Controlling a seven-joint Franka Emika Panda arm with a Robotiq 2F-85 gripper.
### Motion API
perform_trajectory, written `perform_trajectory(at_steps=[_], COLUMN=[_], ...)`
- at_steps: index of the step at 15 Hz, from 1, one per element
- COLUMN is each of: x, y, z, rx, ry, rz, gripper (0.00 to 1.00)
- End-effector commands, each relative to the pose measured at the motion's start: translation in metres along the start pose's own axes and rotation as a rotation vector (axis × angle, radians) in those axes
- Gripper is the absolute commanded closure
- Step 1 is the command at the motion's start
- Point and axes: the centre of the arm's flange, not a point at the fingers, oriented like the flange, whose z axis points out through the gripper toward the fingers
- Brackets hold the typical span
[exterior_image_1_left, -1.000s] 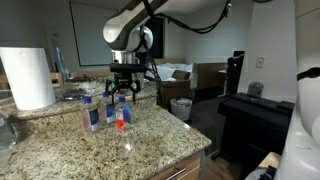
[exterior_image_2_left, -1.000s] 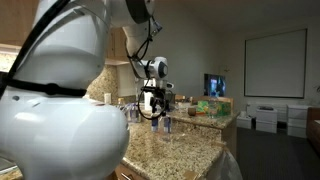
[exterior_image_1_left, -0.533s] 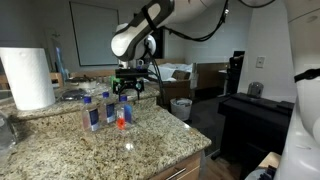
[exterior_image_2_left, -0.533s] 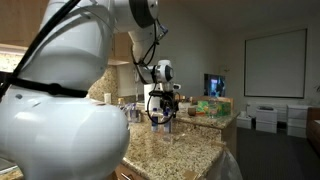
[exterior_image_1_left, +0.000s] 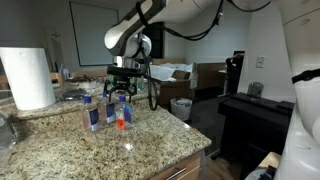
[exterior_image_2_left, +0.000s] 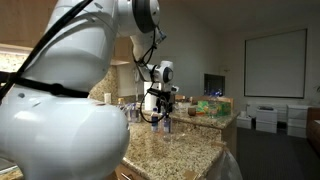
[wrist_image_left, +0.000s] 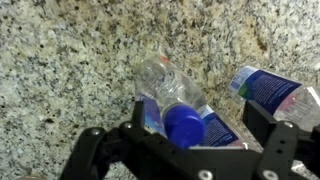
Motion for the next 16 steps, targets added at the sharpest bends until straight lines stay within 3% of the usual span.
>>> perform_trajectory(at_steps=[1,6,12,16], x=[0.011,0.012,0.007,0.013], y=[0.002,0.000,0.005,0.014], z=[-0.004,-0.009,-0.020,-0.030], rx=[0.004,-0.025,-0.123,-0.170], ry=[0.016,-0.022,-0.088,-0.072], rz=[0.007,-0.024,-0.050,-0.049], gripper=[0.19,0.52,0.89,0.90])
